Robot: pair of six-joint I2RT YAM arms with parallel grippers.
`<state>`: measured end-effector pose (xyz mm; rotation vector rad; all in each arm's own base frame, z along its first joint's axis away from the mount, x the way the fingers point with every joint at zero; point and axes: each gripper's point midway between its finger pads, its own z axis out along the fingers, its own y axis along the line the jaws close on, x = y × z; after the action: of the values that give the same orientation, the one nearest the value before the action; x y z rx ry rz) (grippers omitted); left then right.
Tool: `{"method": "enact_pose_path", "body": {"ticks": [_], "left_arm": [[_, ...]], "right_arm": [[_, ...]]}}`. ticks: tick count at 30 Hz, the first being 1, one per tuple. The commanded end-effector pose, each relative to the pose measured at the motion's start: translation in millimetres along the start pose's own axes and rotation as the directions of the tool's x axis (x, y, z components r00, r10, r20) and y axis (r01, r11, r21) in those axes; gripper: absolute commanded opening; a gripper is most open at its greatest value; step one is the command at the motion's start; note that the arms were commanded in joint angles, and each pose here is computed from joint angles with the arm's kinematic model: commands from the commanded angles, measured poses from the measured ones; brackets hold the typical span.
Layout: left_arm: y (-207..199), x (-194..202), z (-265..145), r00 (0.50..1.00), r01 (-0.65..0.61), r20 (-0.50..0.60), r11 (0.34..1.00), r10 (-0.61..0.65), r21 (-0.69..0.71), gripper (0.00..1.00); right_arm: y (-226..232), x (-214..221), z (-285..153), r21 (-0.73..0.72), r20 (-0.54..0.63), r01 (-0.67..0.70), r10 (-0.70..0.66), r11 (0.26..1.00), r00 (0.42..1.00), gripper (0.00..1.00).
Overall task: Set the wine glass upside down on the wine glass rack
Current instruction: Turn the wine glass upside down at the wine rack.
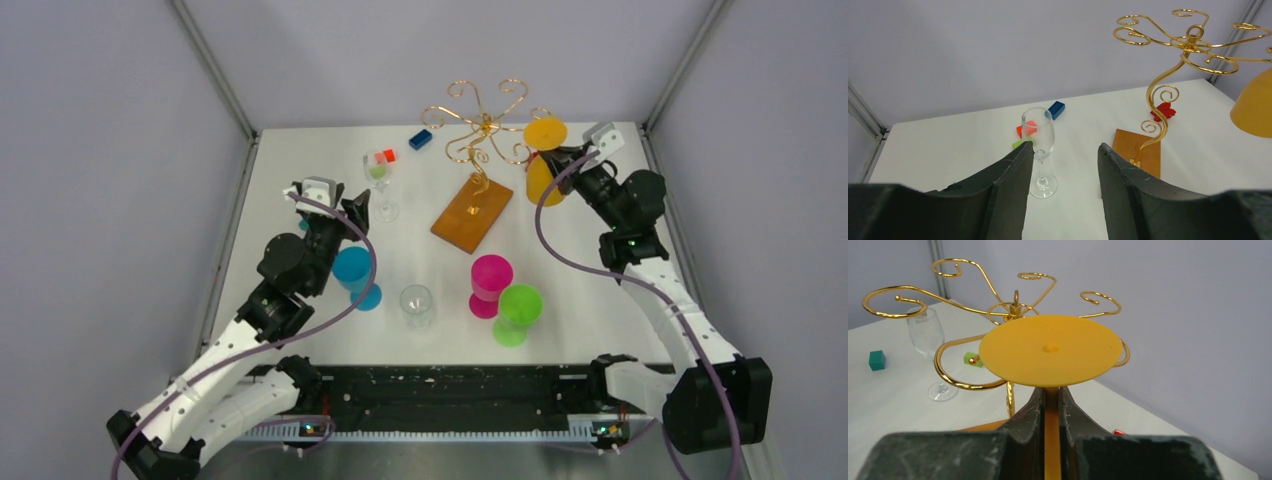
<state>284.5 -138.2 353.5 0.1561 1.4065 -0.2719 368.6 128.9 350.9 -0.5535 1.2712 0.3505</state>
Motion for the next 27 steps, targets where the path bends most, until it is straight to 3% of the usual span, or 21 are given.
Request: {"method": "enact_pose_path", "body": {"ticks": [1,27], "left_arm": [[-0.2,-20.1,2.7,0.998,0.027,0.053,1.000,-0.027,0.001,0.56],[3.1,-18.3,2.6,0.998,0.026,0.053,1.000,-0.025,-0.011,0.57]], "right_arm": [[3.4,-9.3,8.6,-0.046,0.055,0.020,-0.018,0.999,0.998,0.00],[25.5,6.8,33.9,-0.224,0.093,-0.054,0.076,0.973,0.993,0.00]]}}
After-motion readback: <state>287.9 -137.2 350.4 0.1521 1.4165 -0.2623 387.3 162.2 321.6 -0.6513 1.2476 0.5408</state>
